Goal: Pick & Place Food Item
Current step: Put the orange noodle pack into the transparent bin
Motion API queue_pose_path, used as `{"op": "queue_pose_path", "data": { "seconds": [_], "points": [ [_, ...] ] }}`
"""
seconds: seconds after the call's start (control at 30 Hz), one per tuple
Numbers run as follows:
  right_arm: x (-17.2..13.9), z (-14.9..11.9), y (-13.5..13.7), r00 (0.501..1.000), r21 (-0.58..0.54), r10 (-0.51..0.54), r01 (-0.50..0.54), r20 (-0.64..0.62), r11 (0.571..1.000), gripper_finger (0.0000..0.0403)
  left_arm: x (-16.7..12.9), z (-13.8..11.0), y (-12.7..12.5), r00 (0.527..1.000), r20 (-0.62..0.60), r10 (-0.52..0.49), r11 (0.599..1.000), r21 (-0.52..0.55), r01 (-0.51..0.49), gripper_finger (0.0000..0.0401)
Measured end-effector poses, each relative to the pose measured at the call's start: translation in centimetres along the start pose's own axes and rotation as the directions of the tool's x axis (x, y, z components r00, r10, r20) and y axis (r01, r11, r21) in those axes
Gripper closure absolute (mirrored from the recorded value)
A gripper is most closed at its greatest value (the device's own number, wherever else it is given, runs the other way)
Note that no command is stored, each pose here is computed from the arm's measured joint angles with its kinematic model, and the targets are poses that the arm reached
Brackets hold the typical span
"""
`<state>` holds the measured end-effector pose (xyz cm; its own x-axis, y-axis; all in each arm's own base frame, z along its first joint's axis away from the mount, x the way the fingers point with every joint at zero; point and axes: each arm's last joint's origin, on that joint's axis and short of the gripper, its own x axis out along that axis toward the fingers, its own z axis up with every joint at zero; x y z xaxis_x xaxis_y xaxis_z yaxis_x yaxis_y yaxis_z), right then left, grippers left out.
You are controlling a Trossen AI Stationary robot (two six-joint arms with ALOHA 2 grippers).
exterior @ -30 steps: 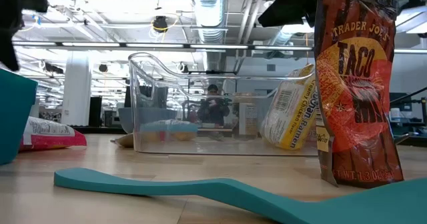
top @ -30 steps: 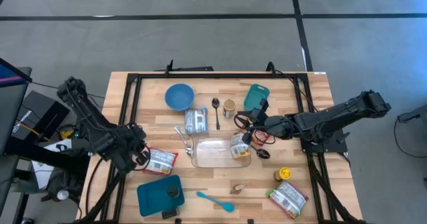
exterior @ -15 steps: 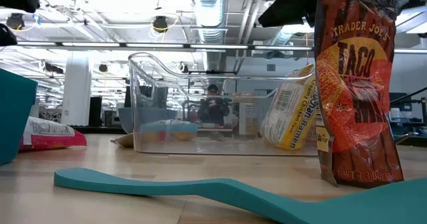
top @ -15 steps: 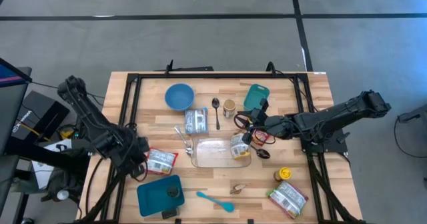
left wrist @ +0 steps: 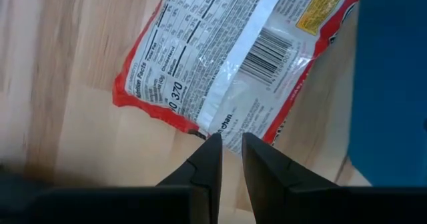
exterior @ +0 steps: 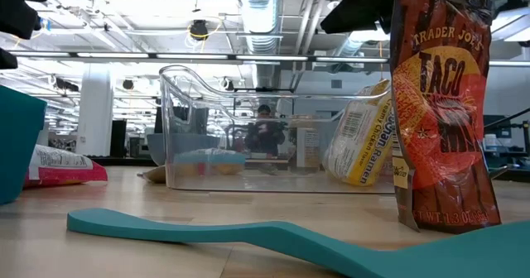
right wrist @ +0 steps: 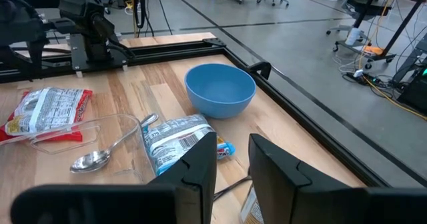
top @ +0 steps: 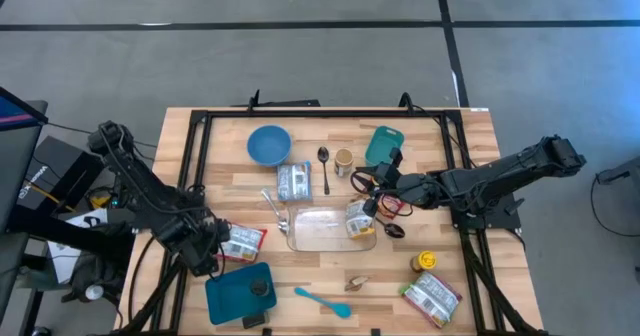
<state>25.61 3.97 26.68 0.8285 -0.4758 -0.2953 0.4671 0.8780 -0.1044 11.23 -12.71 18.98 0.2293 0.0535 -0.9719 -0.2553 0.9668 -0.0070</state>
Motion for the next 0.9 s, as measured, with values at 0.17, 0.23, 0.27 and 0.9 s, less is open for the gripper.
{"op": "queue_pose_path", "data": {
  "seconds": [0.17,0.23,0.27,0.9],
  "points": [
    [0.0,0.0,0.0,1.0,0.0,0.0,0.0,0.0,1.0,0.0321,0.0,0.0,0.0,1.0,0.003,-0.005,1.0,-0.007,0.005,0.033],
    [0.0,0.0,0.0,1.0,0.0,0.0,0.0,0.0,1.0,0.0321,0.0,0.1,0.0,1.0,0.003,-0.004,1.0,-0.028,0.004,0.0315],
    [0.0,0.0,0.0,1.0,0.0,0.0,0.0,0.0,1.0,0.0321,0.0,0.1,0.0,1.0,0.003,-0.003,0.999,-0.034,0.003,0.0306],
    [0.0,0.0,0.0,1.0,-0.001,0.0,0.0,-0.001,1.0,0.0321,3.2,-1.0,1.1,1.0,-0.023,-0.006,1.0,-0.016,0.006,0.0191]
  ]
}}
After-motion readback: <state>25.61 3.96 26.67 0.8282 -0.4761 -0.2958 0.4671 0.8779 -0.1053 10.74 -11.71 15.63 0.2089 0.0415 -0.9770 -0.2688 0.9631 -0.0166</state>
